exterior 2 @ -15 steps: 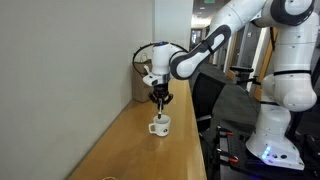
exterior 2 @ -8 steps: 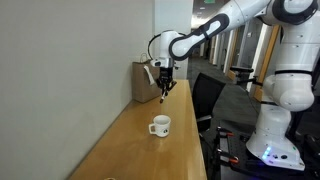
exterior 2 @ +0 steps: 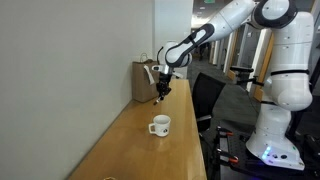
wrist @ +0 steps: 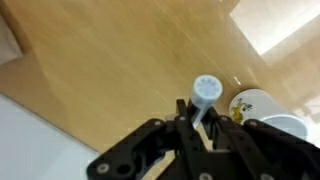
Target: Pick the marker from the cup and put it on the table
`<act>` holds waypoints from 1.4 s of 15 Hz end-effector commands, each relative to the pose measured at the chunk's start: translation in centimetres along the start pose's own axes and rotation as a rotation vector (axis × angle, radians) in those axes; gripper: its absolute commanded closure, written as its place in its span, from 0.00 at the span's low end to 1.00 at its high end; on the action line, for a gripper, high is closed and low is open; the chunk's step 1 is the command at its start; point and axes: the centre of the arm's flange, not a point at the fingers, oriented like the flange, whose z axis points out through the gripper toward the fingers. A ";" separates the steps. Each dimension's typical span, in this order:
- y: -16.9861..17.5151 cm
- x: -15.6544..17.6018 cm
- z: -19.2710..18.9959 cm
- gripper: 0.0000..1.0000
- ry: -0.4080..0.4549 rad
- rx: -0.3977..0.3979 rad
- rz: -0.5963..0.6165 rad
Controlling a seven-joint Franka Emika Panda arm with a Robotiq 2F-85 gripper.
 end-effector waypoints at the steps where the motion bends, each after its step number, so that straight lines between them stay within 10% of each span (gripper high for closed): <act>1: 1.4 -0.6 2.7 0.95 0.063 -0.047 0.183; 4: 1.9 -1.5 4.8 0.89 0.076 -0.068 0.319; 5: 1.9 -1.6 5.2 0.55 0.073 -0.071 0.335; 10: 0.6 0.1 2.4 0.24 0.080 -0.131 0.363; 13: -0.3 1.7 -1.3 0.02 -0.058 -0.147 0.432; 17: -2.4 3.4 -5.3 0.00 -0.244 -0.088 0.563; 21: -4.5 6.3 -7.1 0.00 -0.253 0.027 0.761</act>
